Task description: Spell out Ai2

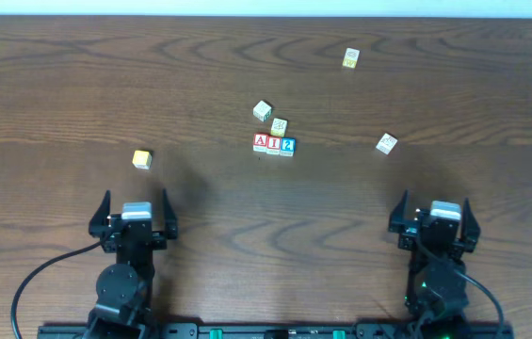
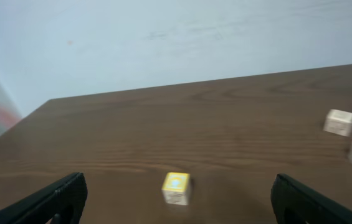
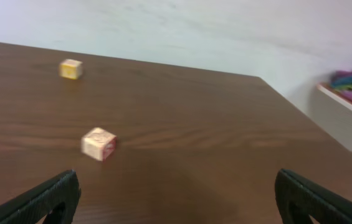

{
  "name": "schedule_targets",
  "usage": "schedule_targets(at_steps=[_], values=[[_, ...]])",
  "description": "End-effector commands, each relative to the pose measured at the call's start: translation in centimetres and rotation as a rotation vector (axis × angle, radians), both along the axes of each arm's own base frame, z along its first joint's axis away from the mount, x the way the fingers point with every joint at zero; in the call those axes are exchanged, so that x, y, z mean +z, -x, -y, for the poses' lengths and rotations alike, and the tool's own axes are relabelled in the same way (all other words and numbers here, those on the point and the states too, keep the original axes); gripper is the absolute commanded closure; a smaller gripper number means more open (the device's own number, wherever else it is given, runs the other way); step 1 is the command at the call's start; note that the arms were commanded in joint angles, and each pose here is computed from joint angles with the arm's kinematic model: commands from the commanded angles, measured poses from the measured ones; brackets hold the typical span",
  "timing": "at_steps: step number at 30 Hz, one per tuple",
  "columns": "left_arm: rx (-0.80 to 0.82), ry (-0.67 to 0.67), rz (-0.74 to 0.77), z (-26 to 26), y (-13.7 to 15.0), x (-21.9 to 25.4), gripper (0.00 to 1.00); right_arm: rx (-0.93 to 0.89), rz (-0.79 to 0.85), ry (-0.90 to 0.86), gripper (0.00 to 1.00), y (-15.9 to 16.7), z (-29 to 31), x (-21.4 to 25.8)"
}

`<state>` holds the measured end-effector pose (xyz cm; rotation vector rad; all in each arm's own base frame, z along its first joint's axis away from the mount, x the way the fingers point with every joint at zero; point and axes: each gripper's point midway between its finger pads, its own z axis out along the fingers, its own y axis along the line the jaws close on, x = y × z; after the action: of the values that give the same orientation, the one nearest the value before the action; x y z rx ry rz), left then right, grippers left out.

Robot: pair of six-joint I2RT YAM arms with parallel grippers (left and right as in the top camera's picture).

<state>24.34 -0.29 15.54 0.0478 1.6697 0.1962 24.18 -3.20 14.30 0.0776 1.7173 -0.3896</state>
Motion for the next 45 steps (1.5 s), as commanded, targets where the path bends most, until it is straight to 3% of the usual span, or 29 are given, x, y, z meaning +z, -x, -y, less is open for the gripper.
schedule_targets(at_steps=[1,7,23,25,29,45], values=[[0.069,-0.021,-0.062,-1.7,0.2,-1.9,0.05,-0.120,-0.007,0.002,0.01,0.6,2.8,-0.2],[0.106,-0.020,-0.062,-2.6,0.2,-1.9,0.05,-0.231,0.127,-0.016,0.01,1.9,5.4,2.6],[0.106,-0.020,-0.062,-2.6,0.2,-1.9,0.05,-0.226,0.119,-0.015,0.01,1.9,5.3,2.4],[0.106,-0.020,-0.062,-2.6,0.2,-1.9,0.05,-0.172,0.117,-0.020,0.01,1.4,4.5,2.4],[0.106,-0.020,-0.062,-2.6,0.2,-1.9,0.05,0.241,0.092,-0.060,0.01,-0.4,-2.3,1.9],[0.106,-0.020,-0.062,-2.6,0.2,-1.9,0.05,0.248,0.078,-0.063,0.01,-0.4,-2.5,1.5]])
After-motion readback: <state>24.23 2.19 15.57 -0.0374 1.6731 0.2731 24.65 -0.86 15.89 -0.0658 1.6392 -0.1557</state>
